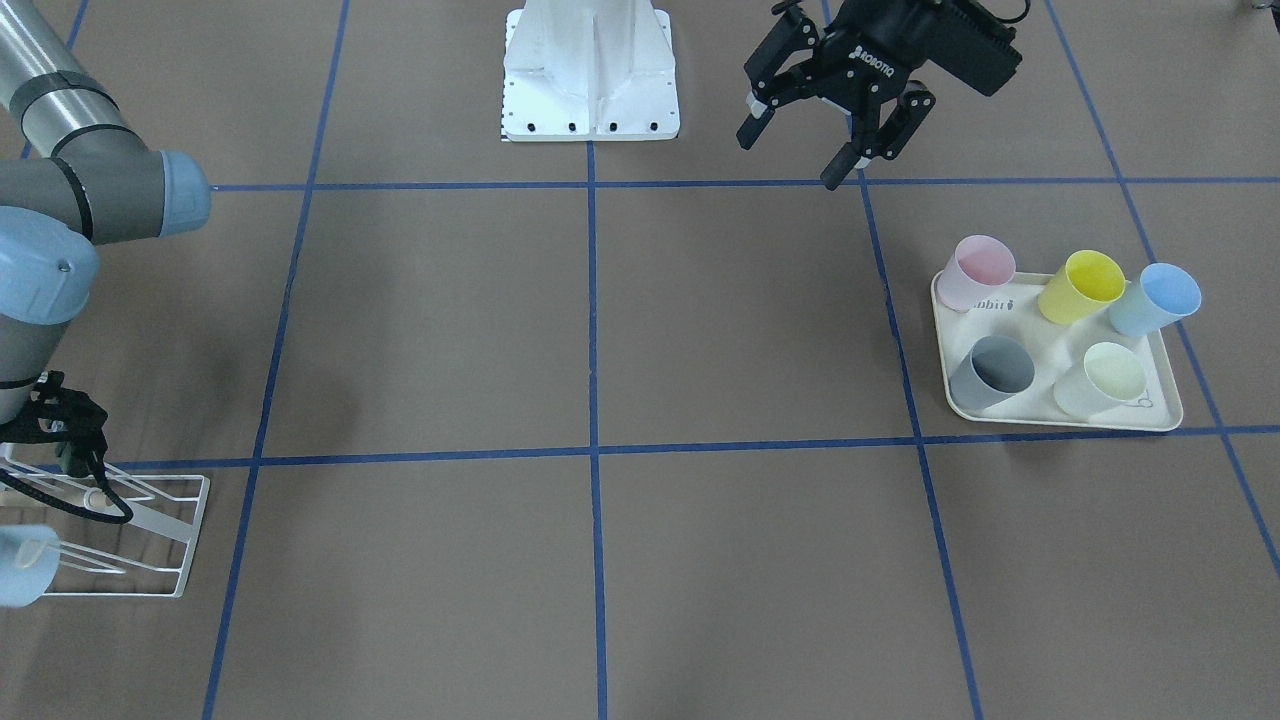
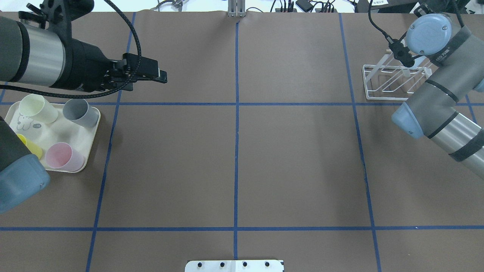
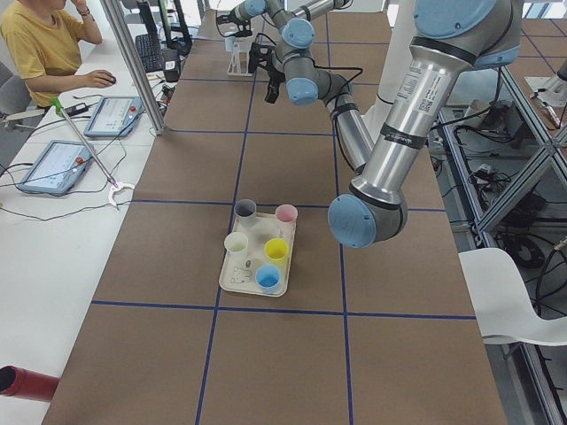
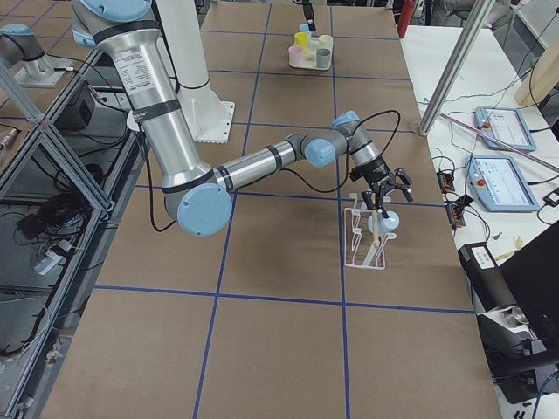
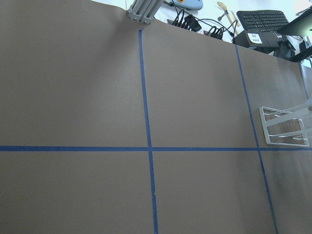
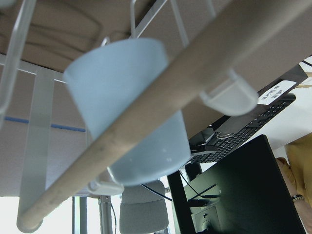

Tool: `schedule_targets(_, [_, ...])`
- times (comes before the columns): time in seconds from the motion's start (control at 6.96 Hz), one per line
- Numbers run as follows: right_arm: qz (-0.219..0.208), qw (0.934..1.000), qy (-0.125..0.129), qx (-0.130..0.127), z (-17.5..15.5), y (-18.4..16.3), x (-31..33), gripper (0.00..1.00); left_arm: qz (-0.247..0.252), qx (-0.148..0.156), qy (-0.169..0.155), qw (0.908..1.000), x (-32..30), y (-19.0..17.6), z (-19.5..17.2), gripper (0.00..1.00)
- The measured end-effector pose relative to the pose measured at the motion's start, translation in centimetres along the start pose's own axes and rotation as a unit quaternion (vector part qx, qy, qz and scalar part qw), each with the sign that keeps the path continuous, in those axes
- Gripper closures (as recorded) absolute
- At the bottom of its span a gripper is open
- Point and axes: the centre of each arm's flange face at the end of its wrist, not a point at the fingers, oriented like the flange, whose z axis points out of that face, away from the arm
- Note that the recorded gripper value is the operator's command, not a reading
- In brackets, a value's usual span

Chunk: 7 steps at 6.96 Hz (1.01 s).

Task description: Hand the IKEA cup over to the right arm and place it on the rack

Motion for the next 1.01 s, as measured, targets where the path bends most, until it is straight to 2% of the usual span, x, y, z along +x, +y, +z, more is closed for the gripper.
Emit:
schedule_targets(0.29, [0.008, 0.9999, 0.010, 0.004, -1.1, 0.4, 0.8, 0.00, 0.001, 0.000, 0.001, 1.0000, 0.1, 0.0, 0.0, 0.00])
schedule_targets(0.43, [0.028, 0.9992, 0.022, 0.017, -2.9, 1.5, 1.6, 0.00, 0.002, 0.001, 0.001, 1.0000, 0.1, 0.0, -0.2, 0.00])
schedule_targets(0.57, [0.069, 0.9961, 0.029, 0.048, -5.5, 3.5, 2.2, 0.00, 0.003, 0.003, 0.001, 1.0000, 0.0, -0.1, -0.4, 0.00])
schedule_targets(0.72, [0.132, 0.9870, 0.027, 0.088, -8.9, 5.4, 2.4, 0.00, 0.009, 0.005, 0.001, 0.9999, -0.1, -0.2, -0.7, 0.00])
schedule_targets(0.86, [0.219, 0.9673, 0.018, 0.127, -12.8, 6.8, 2.2, 0.00, 0.027, 0.010, -0.006, 0.9996, -1.0, -0.4, -1.2, 0.00])
schedule_targets(1.01, [0.314, 0.9333, 0.000, 0.174, -16.3, 7.5, 1.8, 0.00, 0.065, 0.013, -0.026, 0.9974, -3.4, -0.3, -2.3, 0.00])
